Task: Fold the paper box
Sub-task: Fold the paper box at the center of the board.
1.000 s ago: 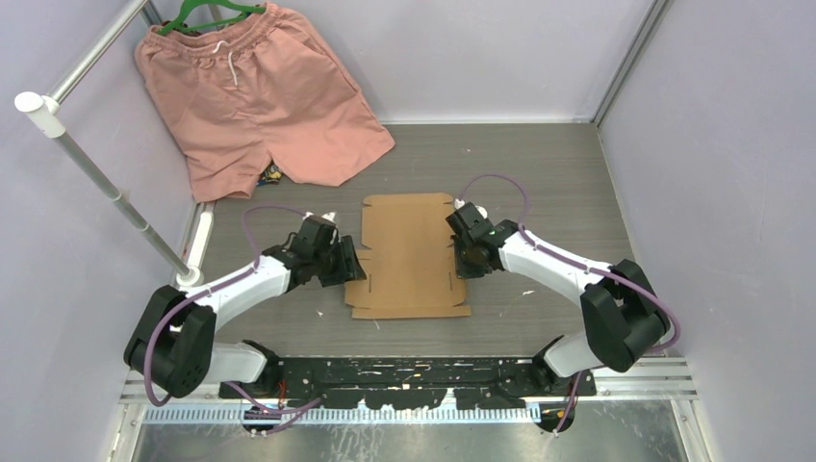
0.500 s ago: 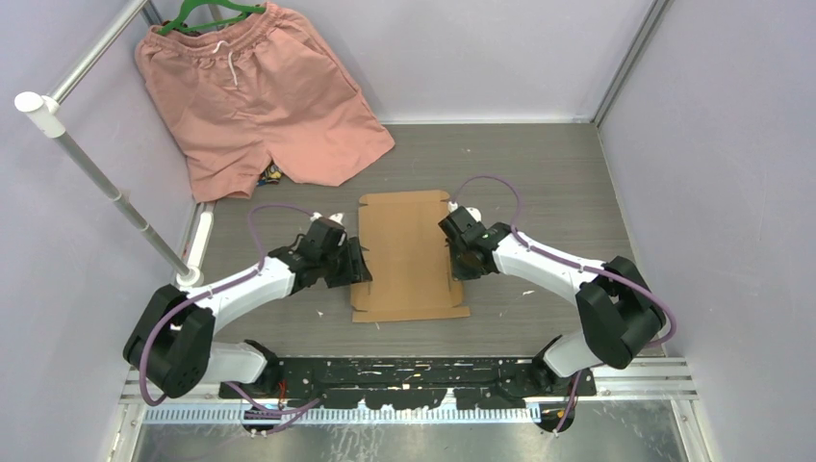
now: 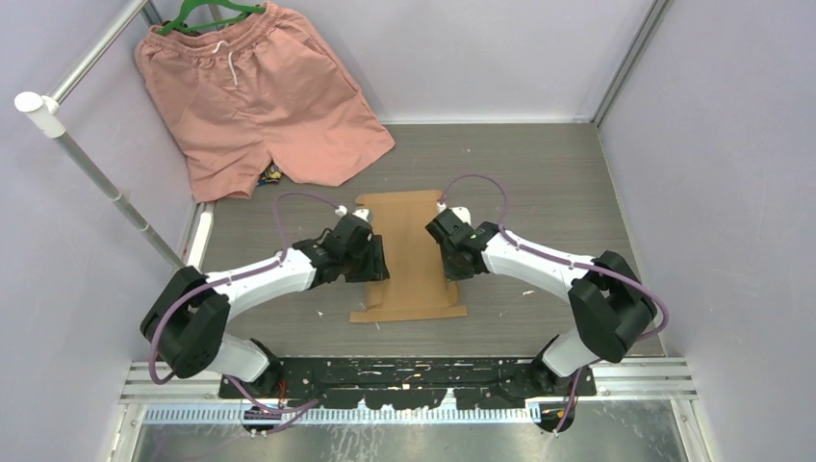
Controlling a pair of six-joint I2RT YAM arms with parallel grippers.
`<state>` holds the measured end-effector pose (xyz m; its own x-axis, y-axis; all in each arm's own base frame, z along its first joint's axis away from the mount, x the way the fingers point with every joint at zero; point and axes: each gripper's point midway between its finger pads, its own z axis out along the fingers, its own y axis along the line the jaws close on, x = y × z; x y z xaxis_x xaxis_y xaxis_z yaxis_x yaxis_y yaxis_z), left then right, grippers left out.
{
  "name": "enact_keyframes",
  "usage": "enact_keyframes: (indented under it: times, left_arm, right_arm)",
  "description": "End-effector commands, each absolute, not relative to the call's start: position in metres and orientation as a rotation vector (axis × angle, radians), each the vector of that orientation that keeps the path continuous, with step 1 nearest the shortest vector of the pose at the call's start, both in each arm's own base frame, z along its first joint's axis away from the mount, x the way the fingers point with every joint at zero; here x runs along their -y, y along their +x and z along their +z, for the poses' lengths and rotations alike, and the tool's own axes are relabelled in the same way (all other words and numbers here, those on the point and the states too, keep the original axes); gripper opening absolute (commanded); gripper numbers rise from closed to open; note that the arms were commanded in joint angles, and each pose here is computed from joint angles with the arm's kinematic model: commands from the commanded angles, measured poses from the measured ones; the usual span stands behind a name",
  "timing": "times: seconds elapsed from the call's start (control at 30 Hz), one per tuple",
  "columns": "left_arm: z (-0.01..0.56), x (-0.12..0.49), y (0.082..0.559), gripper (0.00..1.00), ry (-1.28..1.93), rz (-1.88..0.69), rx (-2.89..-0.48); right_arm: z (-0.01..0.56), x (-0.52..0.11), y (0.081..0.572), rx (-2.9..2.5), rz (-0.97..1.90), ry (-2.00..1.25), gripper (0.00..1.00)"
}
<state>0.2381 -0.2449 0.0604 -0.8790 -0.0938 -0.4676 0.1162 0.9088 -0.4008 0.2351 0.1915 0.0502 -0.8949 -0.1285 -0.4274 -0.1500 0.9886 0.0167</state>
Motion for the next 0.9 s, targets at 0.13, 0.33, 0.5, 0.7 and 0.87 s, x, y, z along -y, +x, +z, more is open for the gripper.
enact_keyframes:
  times: [0.13,0.33,0.5,0.7,0.87]
  left_arm:
    - [0.067,0.26,0.245,0.5,0.039,-0.572,-2.539]
    - [0.06,0.263,0.243,0.49,0.042,-0.576,-2.551]
    - [0.058,0.264,0.242,0.49,0.046,-0.58,-2.555]
    - [0.057,0.265,0.241,0.49,0.047,-0.588,-2.553]
    - [0.055,0.265,0.24,0.49,0.049,-0.592,-2.556]
  right_arm:
    - [0.065,-0.21,0.244,-2.627,0.064,-0.23,0.09]
    - [0.066,-0.213,0.247,-2.613,-0.058,-0.291,0.09]
    - [0.065,-0.221,0.247,-2.598,-0.158,-0.359,0.09]
    - [0.063,-0.228,0.248,-2.579,-0.265,-0.401,0.09]
    - [0.064,-0.233,0.251,-2.54,-0.369,-0.442,0.12]
